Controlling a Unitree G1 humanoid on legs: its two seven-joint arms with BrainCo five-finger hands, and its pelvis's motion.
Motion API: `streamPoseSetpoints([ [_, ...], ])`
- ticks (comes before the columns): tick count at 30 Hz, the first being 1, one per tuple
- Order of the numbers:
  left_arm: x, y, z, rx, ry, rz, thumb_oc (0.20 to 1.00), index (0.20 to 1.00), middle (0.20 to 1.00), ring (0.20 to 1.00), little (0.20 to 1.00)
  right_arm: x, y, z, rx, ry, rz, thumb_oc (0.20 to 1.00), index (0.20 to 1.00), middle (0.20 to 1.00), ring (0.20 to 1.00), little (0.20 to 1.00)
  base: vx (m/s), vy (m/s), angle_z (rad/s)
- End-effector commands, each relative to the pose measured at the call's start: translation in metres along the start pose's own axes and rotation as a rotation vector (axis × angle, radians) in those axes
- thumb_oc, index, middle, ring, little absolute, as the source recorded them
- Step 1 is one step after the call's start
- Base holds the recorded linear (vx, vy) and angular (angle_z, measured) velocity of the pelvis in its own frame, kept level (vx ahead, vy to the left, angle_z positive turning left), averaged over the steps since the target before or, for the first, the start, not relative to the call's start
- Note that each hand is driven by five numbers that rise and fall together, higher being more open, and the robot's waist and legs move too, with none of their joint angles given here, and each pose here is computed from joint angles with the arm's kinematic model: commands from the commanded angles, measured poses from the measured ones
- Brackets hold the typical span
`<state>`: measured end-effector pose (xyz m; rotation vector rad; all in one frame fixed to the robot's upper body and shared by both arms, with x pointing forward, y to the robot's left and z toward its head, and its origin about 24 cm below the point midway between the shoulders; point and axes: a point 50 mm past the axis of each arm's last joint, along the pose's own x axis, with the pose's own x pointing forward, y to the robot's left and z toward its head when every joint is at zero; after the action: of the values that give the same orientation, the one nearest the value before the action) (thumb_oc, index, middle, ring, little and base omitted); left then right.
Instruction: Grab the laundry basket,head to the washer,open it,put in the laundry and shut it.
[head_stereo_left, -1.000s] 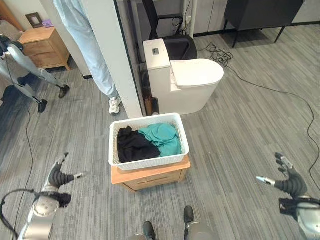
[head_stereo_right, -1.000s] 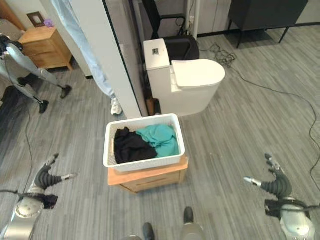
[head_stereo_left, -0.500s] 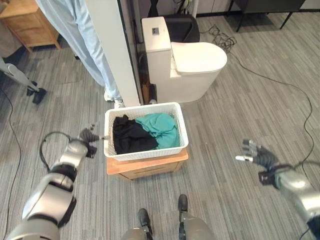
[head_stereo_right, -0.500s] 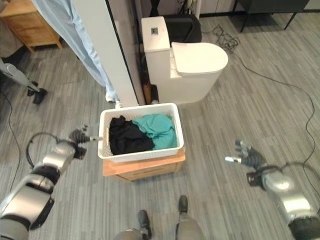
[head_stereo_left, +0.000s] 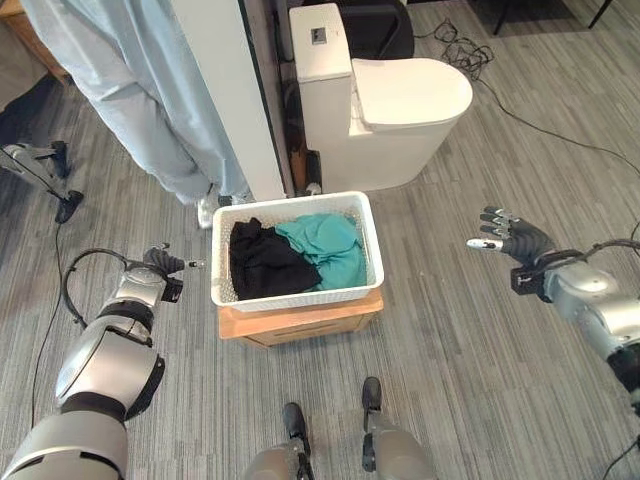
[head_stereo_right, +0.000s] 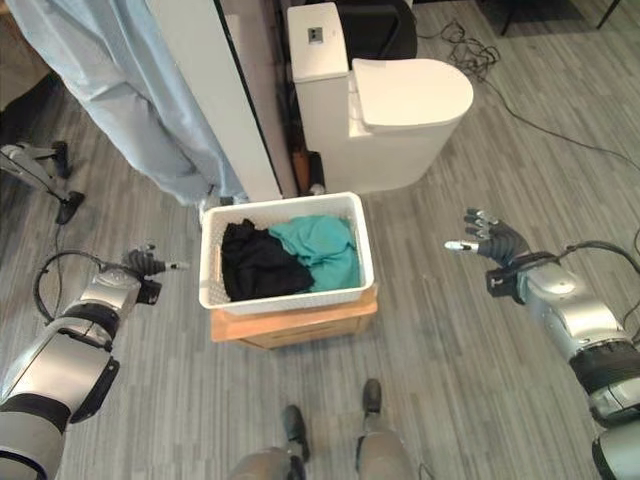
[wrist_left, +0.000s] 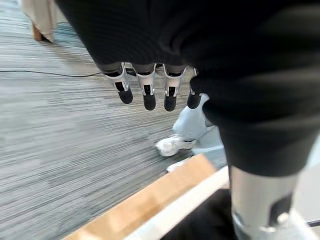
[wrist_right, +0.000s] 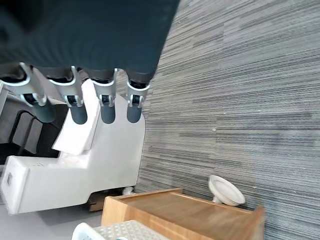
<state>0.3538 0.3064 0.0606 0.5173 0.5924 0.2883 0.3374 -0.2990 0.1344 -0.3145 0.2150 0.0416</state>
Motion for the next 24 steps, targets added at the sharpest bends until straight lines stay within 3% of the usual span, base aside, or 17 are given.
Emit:
streamPoseSetpoints([
  [1, 0.0, 0.009, 0.009, 0.023, 0.006, 0.046, 1.0, 1.0, 1.0, 1.0, 1.0, 0.021, 0.013, 0.017, 0.024, -0.019, 0.001, 1.0, 1.0, 1.0, 1.0, 1.0, -0.04, -0.011, -0.04],
  [10, -0.005, 0.007, 0.049, 0.023, -0.027, 0.079, 1.0, 1.0, 1.0, 1.0, 1.0, 0.069, 0.049, 0.053, -0.057, 0.165, -0.113, 1.0, 1.0, 1.0, 1.0, 1.0, -0.02, -0.004, -0.03],
  [16, -0.015, 0.007, 0.098, 0.045, -0.126, 0.115, 1.0, 1.0, 1.0, 1.0, 1.0, 0.075, 0.069, 0.071, -0.062, 0.2, -0.127, 1.0, 1.0, 1.0, 1.0, 1.0, 0.0, -0.001, 0.01],
  [24, -0.021, 0.002, 0.118, 0.048, -0.184, 0.109, 1.0, 1.0, 1.0, 1.0, 1.0, 0.077, 0.082, 0.078, -0.068, 0.182, -0.1, 1.0, 1.0, 1.0, 1.0, 1.0, 0.0, -0.004, 0.04],
])
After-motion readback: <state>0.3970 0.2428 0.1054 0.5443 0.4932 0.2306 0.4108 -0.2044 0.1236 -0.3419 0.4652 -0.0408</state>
